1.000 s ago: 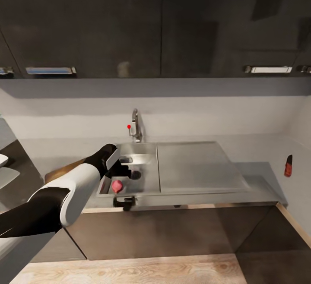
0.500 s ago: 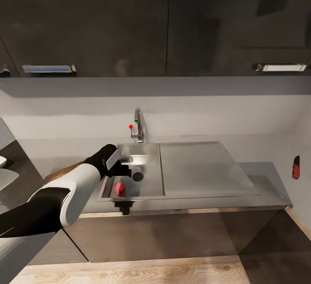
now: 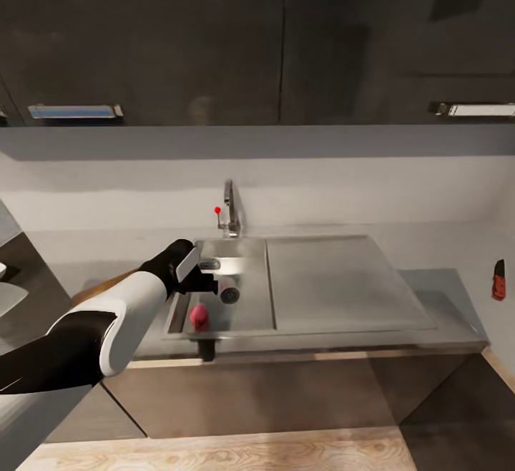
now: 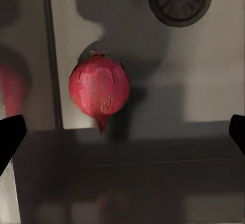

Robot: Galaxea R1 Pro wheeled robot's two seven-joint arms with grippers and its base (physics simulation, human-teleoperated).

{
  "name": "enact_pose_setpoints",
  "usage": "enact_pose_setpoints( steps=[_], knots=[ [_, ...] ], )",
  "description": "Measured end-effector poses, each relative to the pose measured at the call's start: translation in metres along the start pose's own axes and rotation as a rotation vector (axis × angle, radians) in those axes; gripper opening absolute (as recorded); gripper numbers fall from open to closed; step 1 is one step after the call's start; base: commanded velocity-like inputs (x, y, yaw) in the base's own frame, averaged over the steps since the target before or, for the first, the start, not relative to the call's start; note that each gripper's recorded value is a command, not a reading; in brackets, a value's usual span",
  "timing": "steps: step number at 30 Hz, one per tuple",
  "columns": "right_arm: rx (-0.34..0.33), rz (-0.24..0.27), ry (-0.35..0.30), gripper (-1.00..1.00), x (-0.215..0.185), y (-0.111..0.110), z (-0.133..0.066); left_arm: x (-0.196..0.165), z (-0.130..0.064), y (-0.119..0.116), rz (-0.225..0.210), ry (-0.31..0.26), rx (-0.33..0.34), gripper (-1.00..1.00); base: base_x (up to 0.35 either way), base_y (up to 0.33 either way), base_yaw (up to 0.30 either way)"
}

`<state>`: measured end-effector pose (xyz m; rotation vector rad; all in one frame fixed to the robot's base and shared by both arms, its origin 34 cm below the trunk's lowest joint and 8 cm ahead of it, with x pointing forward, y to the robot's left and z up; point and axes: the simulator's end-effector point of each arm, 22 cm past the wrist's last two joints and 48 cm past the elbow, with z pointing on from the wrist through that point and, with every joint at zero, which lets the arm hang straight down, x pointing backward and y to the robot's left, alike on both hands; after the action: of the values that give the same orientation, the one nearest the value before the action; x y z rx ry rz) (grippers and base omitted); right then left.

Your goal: In the kitchen, take the Vidalia onion out of the sink, dice it on the chopping board with the paring knife, put the diced onion into the bowl on the countertop, then place both the paring knife and the chopping board into the sink.

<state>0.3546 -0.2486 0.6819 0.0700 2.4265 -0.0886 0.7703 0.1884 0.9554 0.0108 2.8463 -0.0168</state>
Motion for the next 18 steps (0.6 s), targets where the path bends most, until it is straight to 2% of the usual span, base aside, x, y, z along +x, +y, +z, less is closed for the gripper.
enact_pose_setpoints(
  steps=[18],
  knots=[
    [0.001, -0.002, 0.02, 1.0, 0.008, 0.0, -0.001, 0.009, 0.016, -0.002, 0.001, 0.026, 0.003, 1.0, 0.036, 0.004, 0.0]
  ],
)
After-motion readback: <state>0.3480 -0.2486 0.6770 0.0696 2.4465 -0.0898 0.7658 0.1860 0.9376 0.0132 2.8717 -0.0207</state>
